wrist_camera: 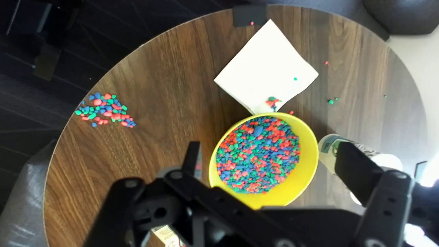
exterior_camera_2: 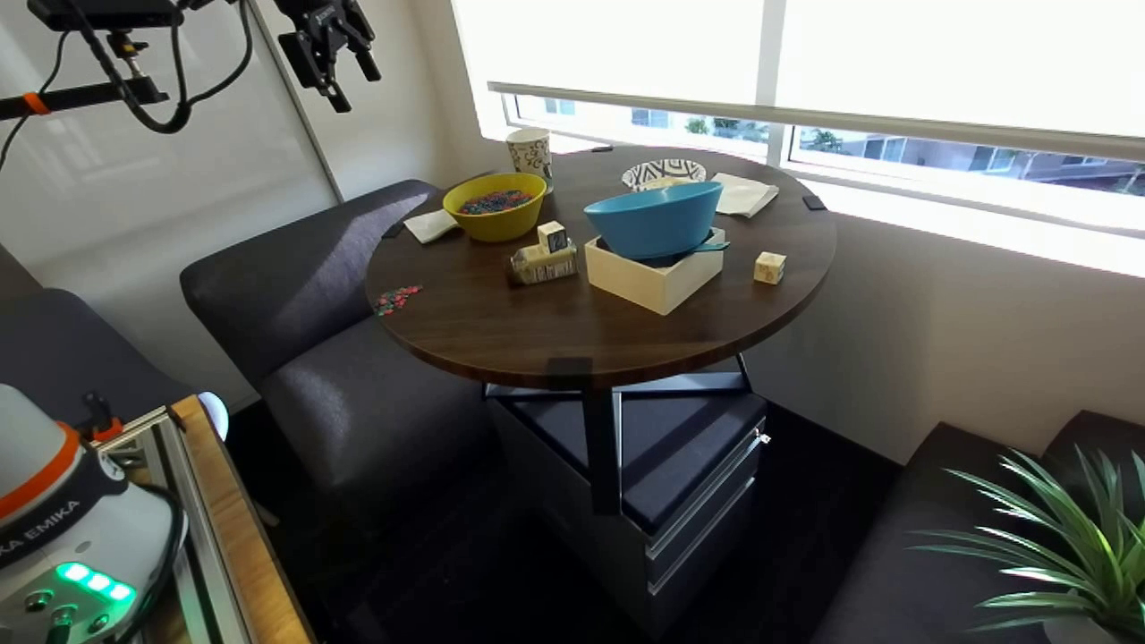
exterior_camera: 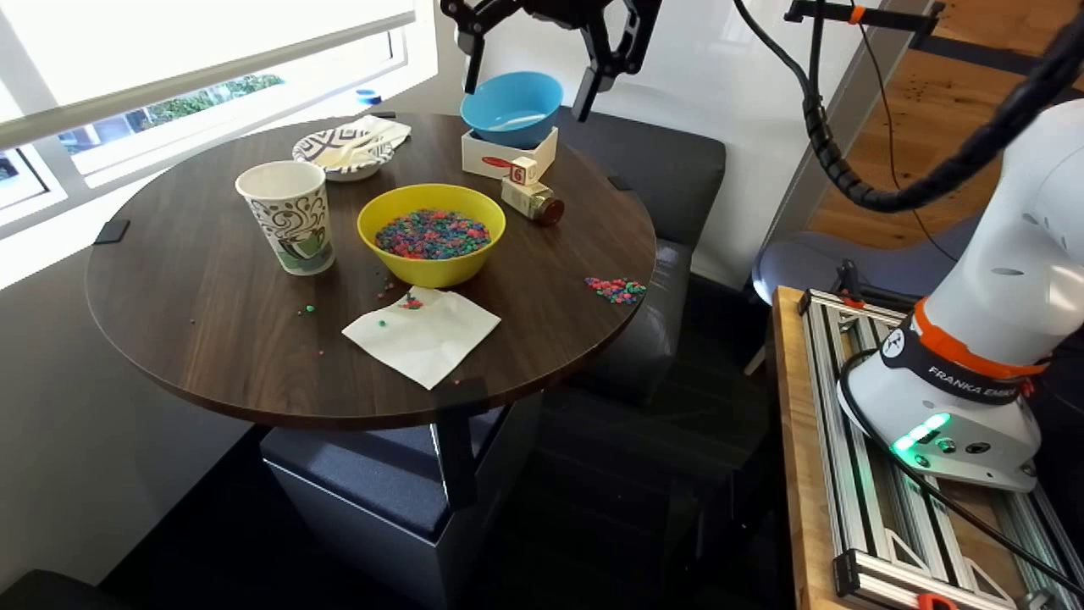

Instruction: Pick up the styrofoam cup and pour its content in the yellow bowl before putting it down on the table

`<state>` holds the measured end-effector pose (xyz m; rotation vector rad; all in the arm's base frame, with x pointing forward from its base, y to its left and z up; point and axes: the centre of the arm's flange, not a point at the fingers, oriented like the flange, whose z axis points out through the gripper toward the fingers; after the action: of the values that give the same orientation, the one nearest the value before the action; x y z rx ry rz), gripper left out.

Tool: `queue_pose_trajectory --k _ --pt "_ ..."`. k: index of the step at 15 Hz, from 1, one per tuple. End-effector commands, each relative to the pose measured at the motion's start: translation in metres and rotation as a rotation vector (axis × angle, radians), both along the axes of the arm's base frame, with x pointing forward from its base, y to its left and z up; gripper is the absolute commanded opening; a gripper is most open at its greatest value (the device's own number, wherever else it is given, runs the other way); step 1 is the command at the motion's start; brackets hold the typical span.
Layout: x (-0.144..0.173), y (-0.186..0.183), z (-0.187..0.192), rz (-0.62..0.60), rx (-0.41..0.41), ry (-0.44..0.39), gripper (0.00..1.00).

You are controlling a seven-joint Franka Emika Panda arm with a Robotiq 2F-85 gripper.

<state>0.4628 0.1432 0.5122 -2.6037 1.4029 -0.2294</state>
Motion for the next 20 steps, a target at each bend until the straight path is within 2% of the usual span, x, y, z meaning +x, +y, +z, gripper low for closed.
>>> queue_pose_trajectory --k 1,4,5,7,14,17,18,19,20 --pt "0.042 -0.035 -0.016 -0.151 0.028 0.104 1.0" --pt "0.069 -0.067 -0.026 -0.312 0.083 0.119 1.0" --pt "0.045 -0.063 -0.026 -0.226 0.046 0.092 1.0" --pt "0.053 -0.073 -0.03 -0.239 0.051 0.1 1.0" --pt "0.05 -0.064 -0.025 -0.222 0.051 0.091 1.0" --pt "0.077 -0.046 -0.022 -0.15 0.002 -0.003 1.0" --pt "0.086 -0.039 -0.021 -0.123 -0.038 -0.029 1.0" --pt "0.101 -0.03 -0.023 -0.108 -0.116 -0.036 1.0" --pt "0.112 -0.023 -0.024 -0.065 -0.128 -0.07 1.0"
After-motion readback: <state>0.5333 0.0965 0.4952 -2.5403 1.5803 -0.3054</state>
